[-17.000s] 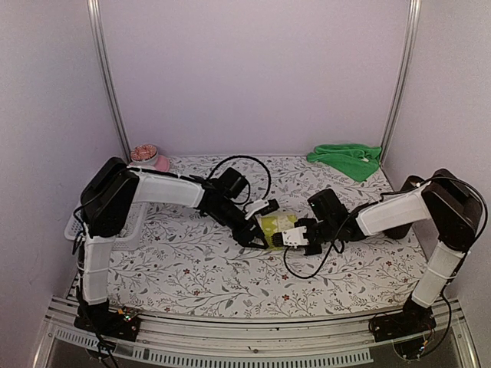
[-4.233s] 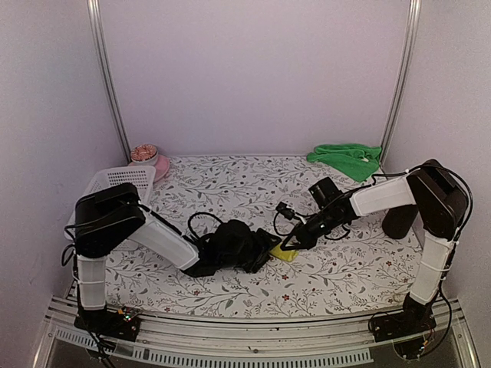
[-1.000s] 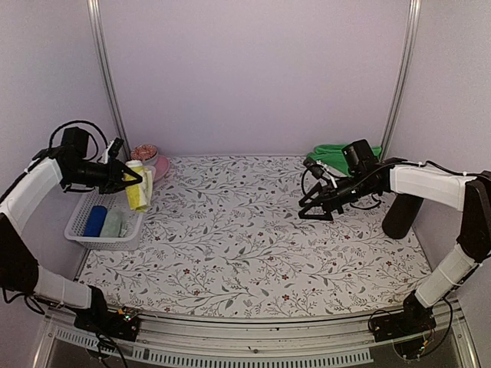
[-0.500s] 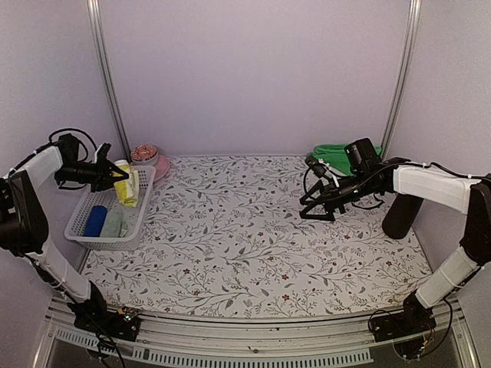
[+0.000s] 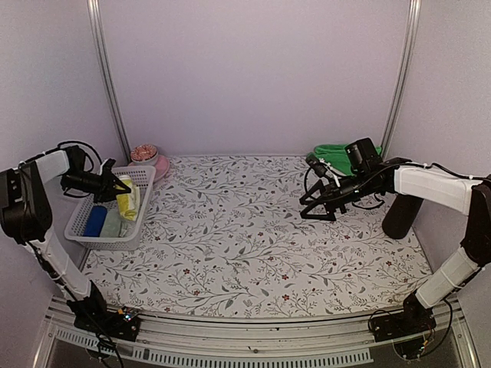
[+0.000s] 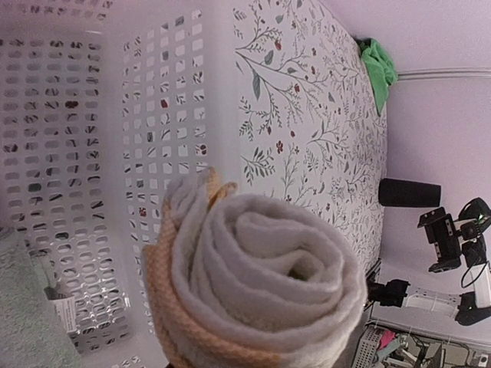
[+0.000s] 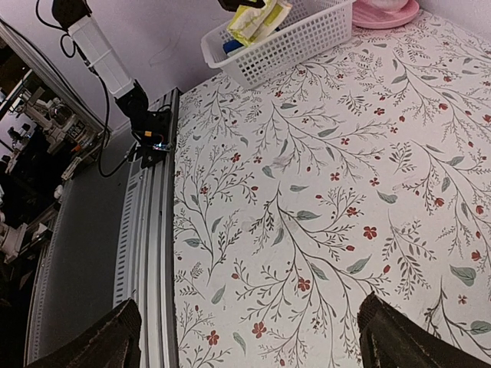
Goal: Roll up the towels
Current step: Place the towel in the bin.
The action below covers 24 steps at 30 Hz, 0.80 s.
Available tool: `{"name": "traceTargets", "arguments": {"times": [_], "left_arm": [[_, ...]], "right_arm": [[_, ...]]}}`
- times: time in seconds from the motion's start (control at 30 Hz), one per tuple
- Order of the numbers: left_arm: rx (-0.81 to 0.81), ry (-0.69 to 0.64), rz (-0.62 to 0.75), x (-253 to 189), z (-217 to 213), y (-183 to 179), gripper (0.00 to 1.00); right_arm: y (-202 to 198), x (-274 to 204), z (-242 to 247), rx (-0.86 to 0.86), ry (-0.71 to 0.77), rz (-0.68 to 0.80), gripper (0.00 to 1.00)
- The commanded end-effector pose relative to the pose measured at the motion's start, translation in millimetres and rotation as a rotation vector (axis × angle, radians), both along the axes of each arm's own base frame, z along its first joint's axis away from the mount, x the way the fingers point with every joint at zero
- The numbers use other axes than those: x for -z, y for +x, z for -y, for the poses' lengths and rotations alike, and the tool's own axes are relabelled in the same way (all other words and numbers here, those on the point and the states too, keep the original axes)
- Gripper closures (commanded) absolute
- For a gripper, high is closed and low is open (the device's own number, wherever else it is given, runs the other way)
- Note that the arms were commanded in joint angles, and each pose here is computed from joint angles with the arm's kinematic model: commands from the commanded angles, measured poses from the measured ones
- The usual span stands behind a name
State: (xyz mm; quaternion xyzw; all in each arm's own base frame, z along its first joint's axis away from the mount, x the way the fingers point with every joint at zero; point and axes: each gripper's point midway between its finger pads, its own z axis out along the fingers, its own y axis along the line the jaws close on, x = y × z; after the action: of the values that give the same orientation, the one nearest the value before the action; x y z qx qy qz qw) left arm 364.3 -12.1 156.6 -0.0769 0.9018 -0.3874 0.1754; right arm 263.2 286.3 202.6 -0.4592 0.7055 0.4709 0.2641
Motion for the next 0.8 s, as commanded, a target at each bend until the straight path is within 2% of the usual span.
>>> {"name": "traceTargets", "arguments": {"times": [0.0,0.13,0.4,0.67,0.77], "left_arm": [[0.018,-0.017,-0.068,21.2,3.4,-7.3,1.00],[0.043,-0.008,-0.142,42.5,9.7,-12.7,1.00],[0.042,0.102,-0.281,79.3,0.8,-25.3,1.00],[0.018,0.253,-0.340,93.2,-23.4,-22.7,1.00],[0.019,0.266,-0.357,98.7,-25.9,-23.1,1.00]], "right_arm": [[-5.6,-7.3,-1.5,-0.021,0.028,0.017,0.01],[-5.7,-6.2,-1.5,-0.020,0.028,0.015,0.01],[-4.9,-6.5,-1.4,-0.017,0.026,0.019,0.01],[-4.1,-6.5,-1.4,-0.014,0.025,0.022,0.01],[-3.2,-6.6,-1.0,-0.008,0.021,0.031,0.01]]}}
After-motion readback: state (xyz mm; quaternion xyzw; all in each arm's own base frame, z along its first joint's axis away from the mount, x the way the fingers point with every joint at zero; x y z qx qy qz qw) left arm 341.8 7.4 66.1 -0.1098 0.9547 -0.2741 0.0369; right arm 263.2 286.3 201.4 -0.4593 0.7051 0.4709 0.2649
